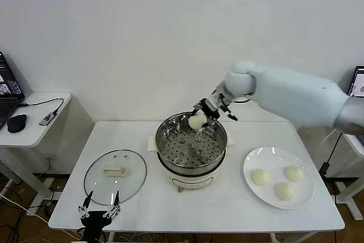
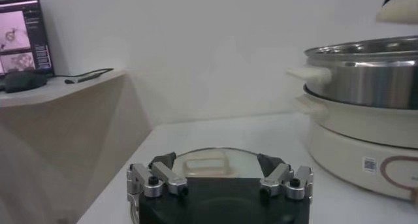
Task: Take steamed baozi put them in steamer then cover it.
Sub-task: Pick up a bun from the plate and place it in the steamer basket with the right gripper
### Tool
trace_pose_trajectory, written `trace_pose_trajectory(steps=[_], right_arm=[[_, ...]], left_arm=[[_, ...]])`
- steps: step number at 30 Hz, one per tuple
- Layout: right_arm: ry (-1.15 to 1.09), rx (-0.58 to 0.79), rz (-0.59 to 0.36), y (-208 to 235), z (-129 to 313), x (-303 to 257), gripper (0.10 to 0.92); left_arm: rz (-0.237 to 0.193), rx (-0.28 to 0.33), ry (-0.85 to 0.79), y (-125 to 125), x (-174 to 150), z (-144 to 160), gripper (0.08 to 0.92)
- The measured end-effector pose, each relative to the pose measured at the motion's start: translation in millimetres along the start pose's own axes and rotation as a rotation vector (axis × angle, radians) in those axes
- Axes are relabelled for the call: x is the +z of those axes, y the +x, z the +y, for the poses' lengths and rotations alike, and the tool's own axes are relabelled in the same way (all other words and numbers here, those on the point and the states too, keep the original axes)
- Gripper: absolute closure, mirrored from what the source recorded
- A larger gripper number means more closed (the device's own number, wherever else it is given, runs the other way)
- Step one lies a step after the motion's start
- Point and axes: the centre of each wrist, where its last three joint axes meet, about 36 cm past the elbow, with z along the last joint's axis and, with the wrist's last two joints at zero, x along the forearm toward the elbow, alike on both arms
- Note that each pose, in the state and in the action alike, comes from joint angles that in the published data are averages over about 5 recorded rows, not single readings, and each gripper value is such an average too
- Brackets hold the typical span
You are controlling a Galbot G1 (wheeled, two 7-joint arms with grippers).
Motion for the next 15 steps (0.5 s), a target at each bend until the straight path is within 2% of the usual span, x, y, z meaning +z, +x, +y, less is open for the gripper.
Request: trace_pose_trajectory(steps=[15], right_arm=[[0.224, -0.066, 0.025, -55.7, -6.1, 1.4, 0.454]], left_arm=[[-0.006, -0.007, -0.004, -4.1, -0.2, 3.8, 0.177]])
